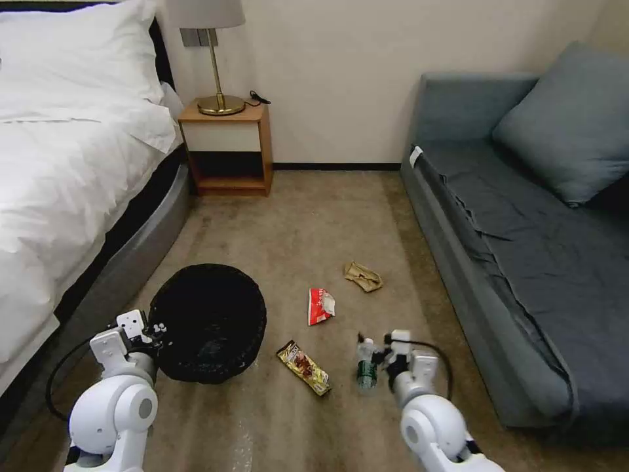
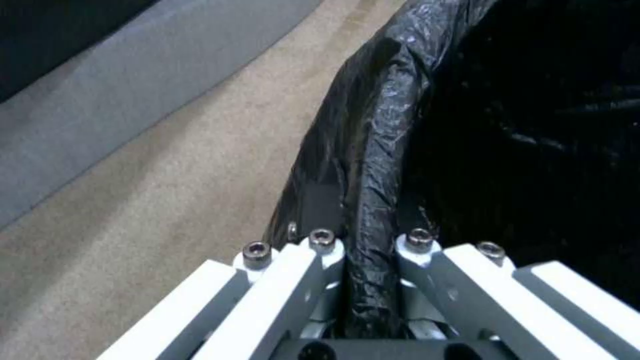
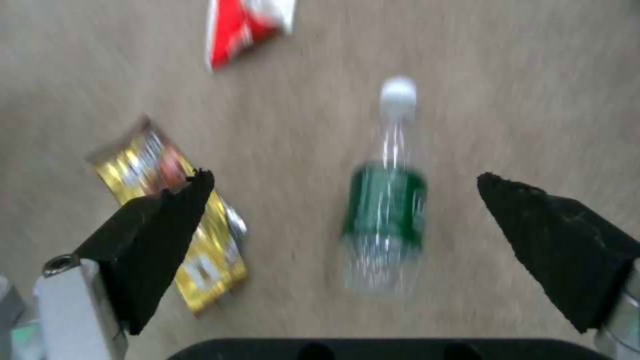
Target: Pick up the trash bin, then pick up the garbage on the floor and place it into the trash bin.
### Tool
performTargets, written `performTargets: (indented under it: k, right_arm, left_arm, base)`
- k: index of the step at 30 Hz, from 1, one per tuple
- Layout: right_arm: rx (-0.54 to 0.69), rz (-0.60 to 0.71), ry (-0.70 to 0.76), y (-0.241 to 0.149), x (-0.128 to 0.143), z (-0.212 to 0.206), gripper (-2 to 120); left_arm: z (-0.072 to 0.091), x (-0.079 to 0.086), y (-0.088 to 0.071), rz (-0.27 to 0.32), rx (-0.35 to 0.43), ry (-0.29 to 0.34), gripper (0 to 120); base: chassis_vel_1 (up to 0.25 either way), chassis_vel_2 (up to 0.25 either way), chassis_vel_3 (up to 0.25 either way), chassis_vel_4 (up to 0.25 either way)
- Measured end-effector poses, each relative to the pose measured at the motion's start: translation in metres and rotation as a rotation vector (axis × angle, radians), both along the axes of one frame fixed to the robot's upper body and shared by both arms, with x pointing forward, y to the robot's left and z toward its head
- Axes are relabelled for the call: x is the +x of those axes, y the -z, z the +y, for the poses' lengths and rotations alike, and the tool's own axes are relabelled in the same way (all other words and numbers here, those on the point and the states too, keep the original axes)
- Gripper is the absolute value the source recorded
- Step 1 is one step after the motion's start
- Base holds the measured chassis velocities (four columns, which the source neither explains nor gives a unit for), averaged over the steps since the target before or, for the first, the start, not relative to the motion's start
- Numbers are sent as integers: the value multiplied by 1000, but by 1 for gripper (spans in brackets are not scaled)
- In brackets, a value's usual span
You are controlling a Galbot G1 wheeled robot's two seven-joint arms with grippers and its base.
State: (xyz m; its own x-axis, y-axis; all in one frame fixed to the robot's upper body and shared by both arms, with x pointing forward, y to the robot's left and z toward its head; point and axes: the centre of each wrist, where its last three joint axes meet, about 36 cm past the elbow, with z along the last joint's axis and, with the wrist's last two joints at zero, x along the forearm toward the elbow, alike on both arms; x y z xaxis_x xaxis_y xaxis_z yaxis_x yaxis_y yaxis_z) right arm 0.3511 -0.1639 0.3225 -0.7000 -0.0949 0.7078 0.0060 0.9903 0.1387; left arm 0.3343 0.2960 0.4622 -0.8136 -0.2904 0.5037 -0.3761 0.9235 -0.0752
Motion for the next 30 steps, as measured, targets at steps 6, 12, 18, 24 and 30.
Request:
performTargets:
  k: [6, 12, 18, 24, 30]
  right_arm:
    - [-70, 60, -21, 43, 13, 13, 100]
    - [-133, 37, -17, 76, 33, 14, 100]
    - [-177, 41, -11, 92, 40, 7, 99]
    - [-182, 53, -11, 101, 40, 6, 86]
    - [-185, 63, -11, 112, 38, 6, 65]
  left_arm:
    - [-2, 0, 2, 1, 0, -1, 3]
    - [-5, 0, 3, 0, -1, 7, 3]
    - [-8, 1, 4, -5, 0, 15, 3]
    - [-8, 1, 4, -7, 2, 15, 3]
    - [-8, 1, 4, -6, 4, 15, 3]
  base:
    - [0, 0, 0, 0]
    - [0, 0, 0, 0]
    - [0, 0, 0, 0]
    - [0, 0, 0, 0]
    - [0, 0, 0, 0]
